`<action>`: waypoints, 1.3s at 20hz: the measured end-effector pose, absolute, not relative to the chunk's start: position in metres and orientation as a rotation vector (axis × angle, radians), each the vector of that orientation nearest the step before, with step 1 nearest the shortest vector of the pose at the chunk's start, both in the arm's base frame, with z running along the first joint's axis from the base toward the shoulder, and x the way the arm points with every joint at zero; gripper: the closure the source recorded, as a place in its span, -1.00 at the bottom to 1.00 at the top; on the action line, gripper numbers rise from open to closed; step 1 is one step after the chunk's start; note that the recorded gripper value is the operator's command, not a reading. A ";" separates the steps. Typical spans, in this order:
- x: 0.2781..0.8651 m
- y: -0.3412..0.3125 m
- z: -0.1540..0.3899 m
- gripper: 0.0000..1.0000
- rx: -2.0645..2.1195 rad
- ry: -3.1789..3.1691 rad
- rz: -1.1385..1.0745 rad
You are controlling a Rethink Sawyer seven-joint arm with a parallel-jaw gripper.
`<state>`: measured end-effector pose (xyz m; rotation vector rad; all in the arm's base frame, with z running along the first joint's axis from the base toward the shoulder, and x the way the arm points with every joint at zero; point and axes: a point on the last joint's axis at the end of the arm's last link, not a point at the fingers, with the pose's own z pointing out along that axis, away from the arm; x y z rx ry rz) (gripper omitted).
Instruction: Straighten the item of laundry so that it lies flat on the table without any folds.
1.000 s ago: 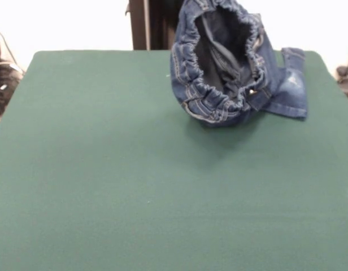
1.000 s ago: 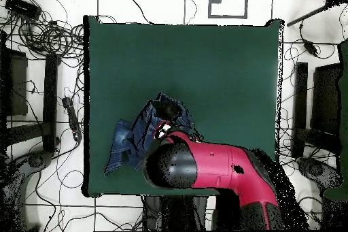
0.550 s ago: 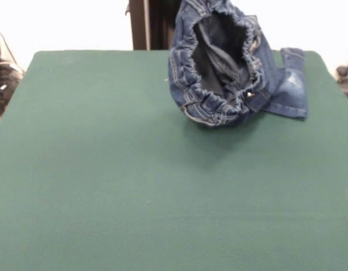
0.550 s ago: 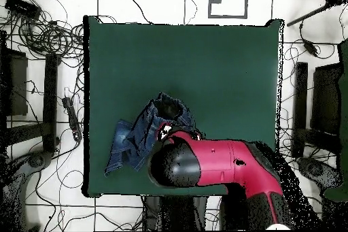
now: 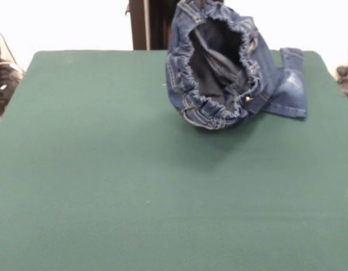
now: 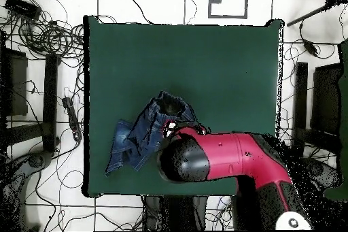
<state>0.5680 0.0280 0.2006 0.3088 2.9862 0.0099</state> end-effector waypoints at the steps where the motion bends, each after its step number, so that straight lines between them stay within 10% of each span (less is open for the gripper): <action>1: 0.569 0.025 0.198 1.00 0.301 2.988 0.013; 26: 0.577 0.021 0.183 1.00 0.136 2.991 0.057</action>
